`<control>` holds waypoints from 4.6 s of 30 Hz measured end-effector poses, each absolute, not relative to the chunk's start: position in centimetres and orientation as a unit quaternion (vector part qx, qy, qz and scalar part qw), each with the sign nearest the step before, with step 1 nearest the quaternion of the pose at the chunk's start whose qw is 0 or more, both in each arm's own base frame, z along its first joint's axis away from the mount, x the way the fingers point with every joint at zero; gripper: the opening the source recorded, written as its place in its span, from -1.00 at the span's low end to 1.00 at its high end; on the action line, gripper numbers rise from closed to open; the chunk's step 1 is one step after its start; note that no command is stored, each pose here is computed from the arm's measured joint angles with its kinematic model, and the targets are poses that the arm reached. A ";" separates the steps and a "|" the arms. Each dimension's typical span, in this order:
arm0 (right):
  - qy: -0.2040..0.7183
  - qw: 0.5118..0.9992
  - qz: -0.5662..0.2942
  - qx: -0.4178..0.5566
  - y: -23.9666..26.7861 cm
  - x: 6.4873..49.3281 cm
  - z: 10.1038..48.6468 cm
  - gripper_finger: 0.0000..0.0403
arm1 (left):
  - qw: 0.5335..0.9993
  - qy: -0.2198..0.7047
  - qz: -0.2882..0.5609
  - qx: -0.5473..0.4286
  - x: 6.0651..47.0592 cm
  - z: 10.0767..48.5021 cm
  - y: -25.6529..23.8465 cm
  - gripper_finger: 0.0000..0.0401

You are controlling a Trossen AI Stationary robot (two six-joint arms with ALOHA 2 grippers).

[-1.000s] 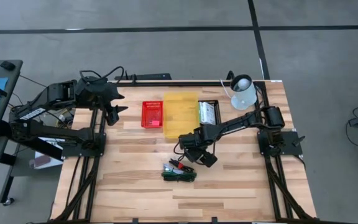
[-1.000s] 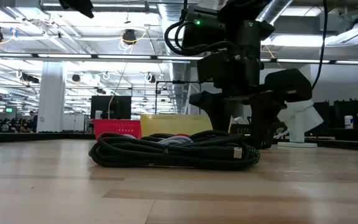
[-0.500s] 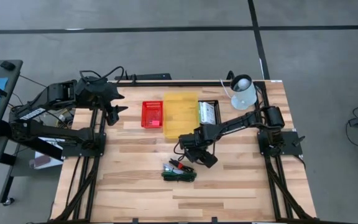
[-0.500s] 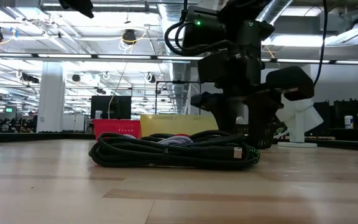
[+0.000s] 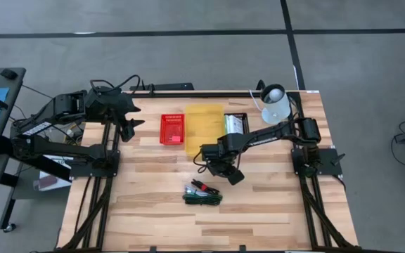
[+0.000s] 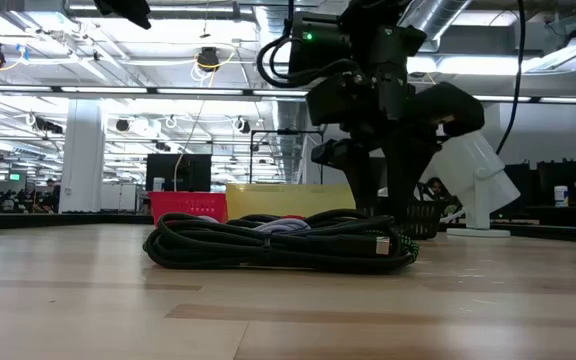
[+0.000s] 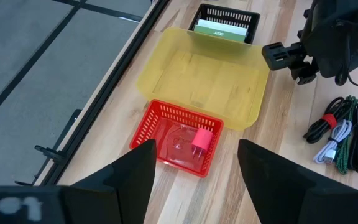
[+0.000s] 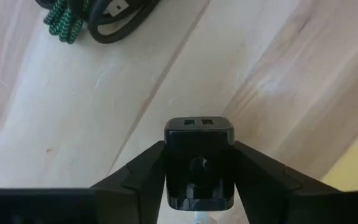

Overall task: Pick and place items into bin
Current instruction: Put the black charger adapter into the red bin, then put the top black USB cable into the yellow bin

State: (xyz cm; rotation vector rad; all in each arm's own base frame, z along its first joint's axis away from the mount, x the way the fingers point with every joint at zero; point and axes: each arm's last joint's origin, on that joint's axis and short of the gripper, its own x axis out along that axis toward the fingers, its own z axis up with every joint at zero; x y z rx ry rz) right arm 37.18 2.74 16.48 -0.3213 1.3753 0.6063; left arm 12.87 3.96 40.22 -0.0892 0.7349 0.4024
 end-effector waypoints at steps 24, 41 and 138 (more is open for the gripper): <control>0.531 0.790 0.233 -0.199 0.8 41.1 25.3 -0.31 | 0.912 0.356 0.197 -0.047 12.9 40.2 4.0 0.10; 0.363 0.902 0.107 -0.209 -8.2 43.4 32.4 -0.31 | 0.912 0.356 0.198 -0.046 12.9 40.2 4.0 0.10; 0.524 0.851 0.024 0.024 7.0 43.5 24.1 -0.27 | 0.912 0.356 0.197 -0.046 12.9 40.2 4.0 0.10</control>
